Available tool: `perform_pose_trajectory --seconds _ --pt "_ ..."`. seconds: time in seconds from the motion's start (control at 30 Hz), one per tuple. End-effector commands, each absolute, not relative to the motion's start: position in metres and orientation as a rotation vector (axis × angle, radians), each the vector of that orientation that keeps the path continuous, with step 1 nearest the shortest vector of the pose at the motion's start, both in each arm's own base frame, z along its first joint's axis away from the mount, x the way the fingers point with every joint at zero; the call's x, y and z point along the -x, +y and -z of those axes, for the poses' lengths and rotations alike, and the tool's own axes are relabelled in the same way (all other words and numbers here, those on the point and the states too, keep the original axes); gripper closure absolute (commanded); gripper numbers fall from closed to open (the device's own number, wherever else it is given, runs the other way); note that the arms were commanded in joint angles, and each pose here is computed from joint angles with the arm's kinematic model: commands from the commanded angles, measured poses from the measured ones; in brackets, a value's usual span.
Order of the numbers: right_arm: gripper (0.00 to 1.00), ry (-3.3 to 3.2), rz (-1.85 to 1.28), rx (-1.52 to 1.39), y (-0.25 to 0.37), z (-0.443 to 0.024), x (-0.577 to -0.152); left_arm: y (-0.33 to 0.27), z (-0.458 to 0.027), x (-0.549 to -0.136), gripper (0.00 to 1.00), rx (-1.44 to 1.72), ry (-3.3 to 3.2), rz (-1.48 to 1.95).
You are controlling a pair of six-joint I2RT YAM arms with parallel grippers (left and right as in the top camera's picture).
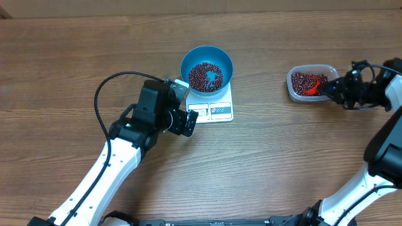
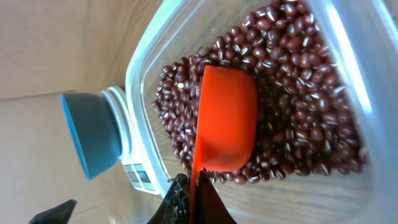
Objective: Scoop item into bowl and weigh 150g on scale
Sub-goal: 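Dip the scoop into the beans and lift it filled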
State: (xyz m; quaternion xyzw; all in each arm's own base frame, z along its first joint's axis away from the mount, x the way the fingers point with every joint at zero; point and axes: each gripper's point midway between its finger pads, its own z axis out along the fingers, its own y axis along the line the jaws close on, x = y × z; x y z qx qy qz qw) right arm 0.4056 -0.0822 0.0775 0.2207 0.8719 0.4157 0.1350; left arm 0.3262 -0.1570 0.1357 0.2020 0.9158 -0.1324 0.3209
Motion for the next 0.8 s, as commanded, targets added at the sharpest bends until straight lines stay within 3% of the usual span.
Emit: perform_pose_trajectory --seconds 0.0,0.27,0.77 --pt "0.96 2.428 -1.32 -0.617 -0.086 -0.081 -0.4 -0.154 -0.14 -0.325 0.0 -0.511 2.394 0.349" --pt "0.96 2.289 -1.407 -0.607 -0.099 -0.09 -0.394 -0.154 -0.14 -0.325 0.0 -0.511 2.394 0.349" --pt "0.96 1.917 -1.705 -0.496 -0.092 -0.151 -0.406 -0.154 -0.14 -0.325 0.0 -0.511 2.394 0.349"
